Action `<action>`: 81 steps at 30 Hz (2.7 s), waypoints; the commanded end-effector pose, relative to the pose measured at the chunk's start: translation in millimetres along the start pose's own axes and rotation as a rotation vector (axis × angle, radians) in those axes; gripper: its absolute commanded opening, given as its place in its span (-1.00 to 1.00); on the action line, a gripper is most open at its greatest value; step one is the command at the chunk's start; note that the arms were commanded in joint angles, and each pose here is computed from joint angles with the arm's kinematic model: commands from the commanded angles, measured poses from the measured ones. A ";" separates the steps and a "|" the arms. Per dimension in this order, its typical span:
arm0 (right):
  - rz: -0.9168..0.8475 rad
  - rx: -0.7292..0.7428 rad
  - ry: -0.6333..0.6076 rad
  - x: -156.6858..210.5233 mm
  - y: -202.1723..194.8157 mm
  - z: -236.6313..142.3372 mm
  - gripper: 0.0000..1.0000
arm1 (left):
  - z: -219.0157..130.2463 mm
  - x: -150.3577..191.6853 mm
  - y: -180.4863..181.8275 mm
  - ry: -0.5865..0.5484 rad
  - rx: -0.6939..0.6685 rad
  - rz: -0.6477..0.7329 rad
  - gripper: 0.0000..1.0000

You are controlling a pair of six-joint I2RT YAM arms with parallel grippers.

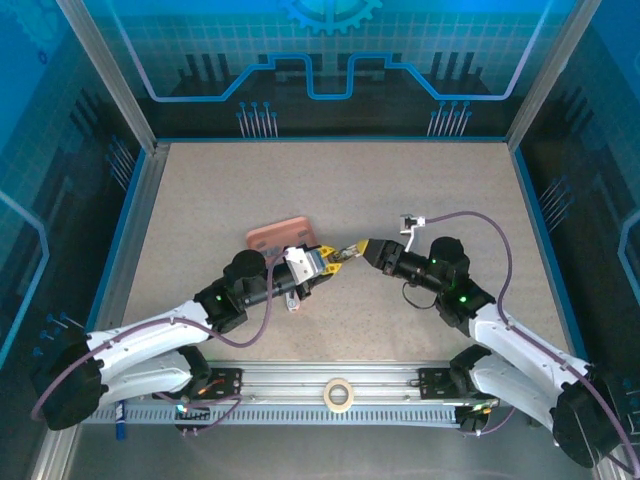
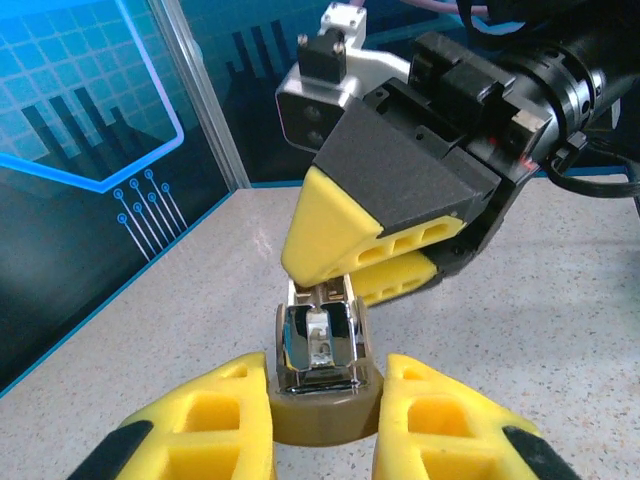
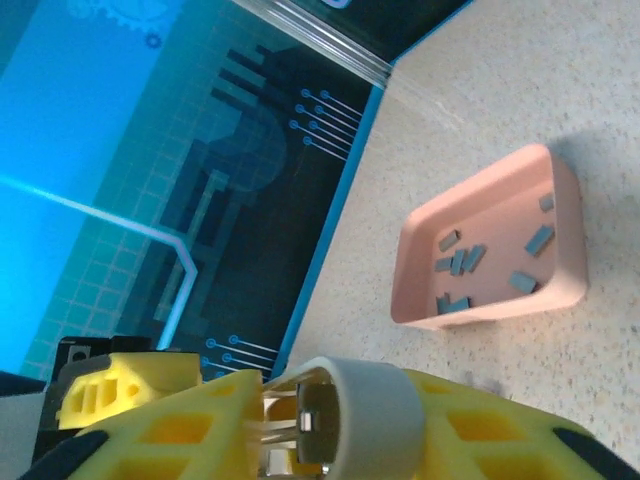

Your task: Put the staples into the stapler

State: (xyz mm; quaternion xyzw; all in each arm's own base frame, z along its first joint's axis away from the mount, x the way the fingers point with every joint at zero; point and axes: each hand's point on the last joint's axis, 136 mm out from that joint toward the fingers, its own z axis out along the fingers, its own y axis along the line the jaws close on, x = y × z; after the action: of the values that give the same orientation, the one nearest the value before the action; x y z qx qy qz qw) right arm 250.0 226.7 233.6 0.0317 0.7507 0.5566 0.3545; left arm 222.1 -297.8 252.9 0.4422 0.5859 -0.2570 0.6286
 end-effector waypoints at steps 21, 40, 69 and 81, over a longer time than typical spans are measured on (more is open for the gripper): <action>-1.059 -0.082 0.501 30.9 -40.0 -1.9 -0.77 | -35.3 29.4 39.6 0.179 -0.212 -0.360 0.67; -0.726 0.001 0.923 67.6 -105.2 68.7 -0.75 | -36.7 69.6 52.7 0.287 -0.305 -0.505 0.66; -0.679 -0.021 0.822 98.0 -146.0 86.0 -0.41 | -54.0 88.3 55.9 0.332 -0.379 -0.532 0.66; -0.622 0.267 0.631 44.0 -109.2 72.3 0.18 | -59.1 85.8 66.0 0.336 -0.442 -0.560 0.70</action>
State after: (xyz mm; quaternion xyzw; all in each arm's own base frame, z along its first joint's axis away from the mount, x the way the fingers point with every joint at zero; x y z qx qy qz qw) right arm 289.8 269.5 81.1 -0.3787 0.8322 0.3325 0.2314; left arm 258.8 -209.7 189.2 0.1841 0.8120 -0.2227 0.5071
